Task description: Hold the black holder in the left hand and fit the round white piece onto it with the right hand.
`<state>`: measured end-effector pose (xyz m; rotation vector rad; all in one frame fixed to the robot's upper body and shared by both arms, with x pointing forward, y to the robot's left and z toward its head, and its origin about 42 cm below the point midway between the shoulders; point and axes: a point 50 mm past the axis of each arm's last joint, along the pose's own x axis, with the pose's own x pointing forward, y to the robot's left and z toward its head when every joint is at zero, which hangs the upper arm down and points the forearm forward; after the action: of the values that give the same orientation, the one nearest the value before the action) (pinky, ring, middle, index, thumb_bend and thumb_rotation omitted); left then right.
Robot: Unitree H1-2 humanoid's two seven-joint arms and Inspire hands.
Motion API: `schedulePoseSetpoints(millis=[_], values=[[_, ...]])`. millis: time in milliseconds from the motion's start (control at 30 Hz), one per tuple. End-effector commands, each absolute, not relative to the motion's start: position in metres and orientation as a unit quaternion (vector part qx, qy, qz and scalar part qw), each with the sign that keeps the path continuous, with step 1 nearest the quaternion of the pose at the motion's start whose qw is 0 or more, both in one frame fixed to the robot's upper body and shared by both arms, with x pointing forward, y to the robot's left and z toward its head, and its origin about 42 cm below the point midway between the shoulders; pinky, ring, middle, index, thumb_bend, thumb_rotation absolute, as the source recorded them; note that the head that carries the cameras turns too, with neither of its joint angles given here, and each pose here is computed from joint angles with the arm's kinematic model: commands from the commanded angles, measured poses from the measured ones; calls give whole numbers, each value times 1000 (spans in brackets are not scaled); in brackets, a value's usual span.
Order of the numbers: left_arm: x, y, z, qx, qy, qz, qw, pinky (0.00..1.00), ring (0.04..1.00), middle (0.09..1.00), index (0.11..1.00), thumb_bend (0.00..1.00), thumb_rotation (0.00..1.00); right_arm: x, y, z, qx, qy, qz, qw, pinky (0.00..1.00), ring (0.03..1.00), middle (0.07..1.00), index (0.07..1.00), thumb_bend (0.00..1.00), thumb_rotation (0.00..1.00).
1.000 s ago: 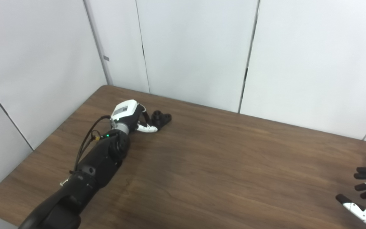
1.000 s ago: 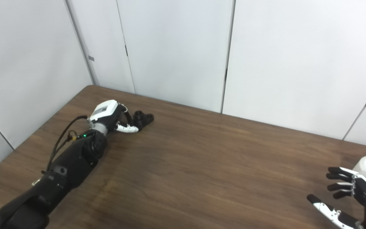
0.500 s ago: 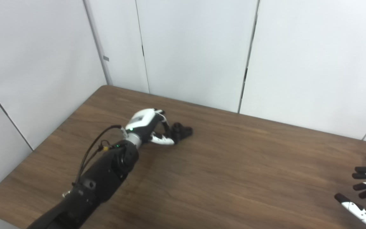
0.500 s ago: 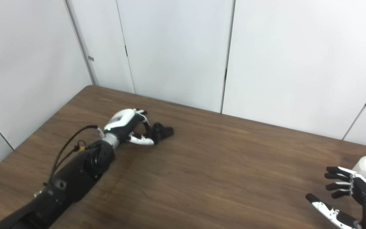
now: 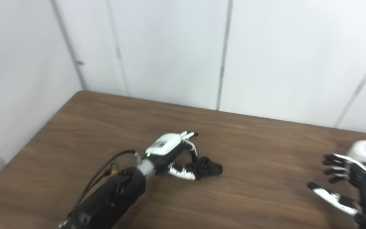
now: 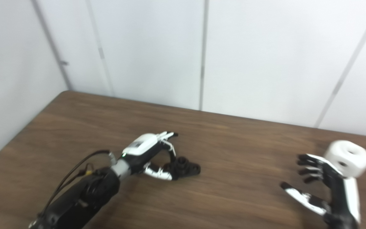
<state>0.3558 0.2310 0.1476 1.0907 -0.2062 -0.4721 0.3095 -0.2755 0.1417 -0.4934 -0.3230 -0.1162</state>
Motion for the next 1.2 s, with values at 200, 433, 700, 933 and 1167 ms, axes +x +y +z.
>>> schedulePoseSetpoints(millis=[200, 433, 700, 933, 1167], values=[[344, 191, 138, 497, -136, -284, 808, 962, 1000, 977, 489, 523, 63, 316, -261, 158, -236, -218, -64, 945, 443, 562, 638, 662, 550, 0], [337, 173, 127, 490, -147, -312, 800, 931, 1000, 964, 487, 524, 61, 315, -250, 160, -235, -221, -62, 945, 442, 562, 641, 665, 542, 51], [335, 170, 114, 502, -135, -335, 786, 920, 1000, 958, 488, 524, 59, 315, -241, 165, -235, -223, -64, 944, 433, 547, 637, 662, 539, 53], [340, 186, 111, 543, -120, -328, 764, 909, 988, 943, 487, 524, 57, 317, -237, 187, -262, -231, -57, 935, 427, 546, 645, 671, 546, 28], [341, 206, 114, 545, -106, -330, 764, 904, 972, 934, 488, 523, 55, 330, -253, 259, -513, -214, -42, 831, 513, 639, 717, 748, 672, 214]])
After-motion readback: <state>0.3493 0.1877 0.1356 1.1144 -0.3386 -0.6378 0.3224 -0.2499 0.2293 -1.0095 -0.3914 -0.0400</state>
